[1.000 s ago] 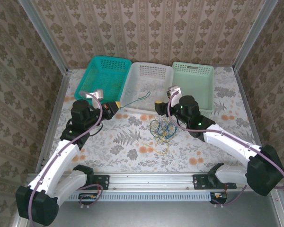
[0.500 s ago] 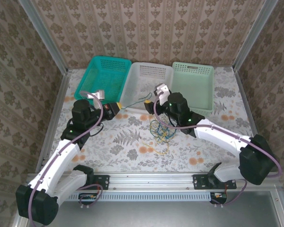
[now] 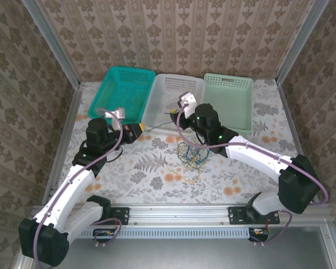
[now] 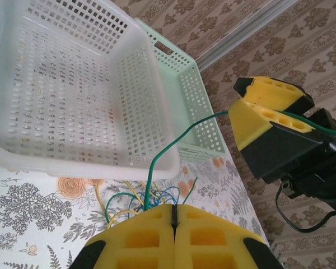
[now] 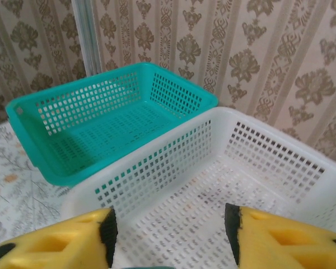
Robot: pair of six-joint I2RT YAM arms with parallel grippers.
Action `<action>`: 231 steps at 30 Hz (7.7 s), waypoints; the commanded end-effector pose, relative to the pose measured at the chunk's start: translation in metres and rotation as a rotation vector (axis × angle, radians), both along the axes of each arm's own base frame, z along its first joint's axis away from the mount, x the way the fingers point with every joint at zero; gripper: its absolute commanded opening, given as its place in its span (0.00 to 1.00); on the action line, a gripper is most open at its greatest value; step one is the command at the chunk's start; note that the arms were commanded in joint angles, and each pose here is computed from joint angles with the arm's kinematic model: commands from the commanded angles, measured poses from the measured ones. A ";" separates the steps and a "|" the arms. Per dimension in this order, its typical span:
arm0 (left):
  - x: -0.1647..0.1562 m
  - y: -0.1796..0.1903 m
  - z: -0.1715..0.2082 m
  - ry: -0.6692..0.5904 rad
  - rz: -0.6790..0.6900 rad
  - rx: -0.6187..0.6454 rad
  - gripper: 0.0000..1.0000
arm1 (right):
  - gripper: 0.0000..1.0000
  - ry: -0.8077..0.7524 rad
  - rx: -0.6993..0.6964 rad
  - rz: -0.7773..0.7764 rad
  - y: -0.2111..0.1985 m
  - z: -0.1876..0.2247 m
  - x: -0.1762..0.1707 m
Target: Untangle the cables
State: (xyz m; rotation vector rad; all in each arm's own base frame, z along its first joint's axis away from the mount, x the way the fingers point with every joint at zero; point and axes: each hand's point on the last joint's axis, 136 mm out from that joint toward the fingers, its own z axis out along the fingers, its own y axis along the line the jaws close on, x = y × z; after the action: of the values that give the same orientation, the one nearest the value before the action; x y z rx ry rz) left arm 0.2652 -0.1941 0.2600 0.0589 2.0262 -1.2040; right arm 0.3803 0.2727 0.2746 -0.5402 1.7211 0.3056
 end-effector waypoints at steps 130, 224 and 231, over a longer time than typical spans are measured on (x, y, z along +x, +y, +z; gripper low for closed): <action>-0.052 -0.062 -0.157 0.159 0.020 0.270 0.73 | 0.72 0.847 -0.064 -0.242 -0.071 -0.166 -0.097; -0.017 0.043 0.044 -0.247 0.195 0.317 0.00 | 0.55 0.966 -0.103 -0.355 -0.091 -0.224 -0.104; -0.026 0.042 0.080 -0.321 0.190 0.250 0.00 | 0.79 0.901 -0.056 -0.398 -0.098 -0.213 -0.099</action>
State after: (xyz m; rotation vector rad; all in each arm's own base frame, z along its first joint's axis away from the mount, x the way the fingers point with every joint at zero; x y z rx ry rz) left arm 0.2443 -0.1507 0.3034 0.1430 1.9411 -0.7208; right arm 0.2774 0.1838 0.0521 -0.1149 2.7177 0.2427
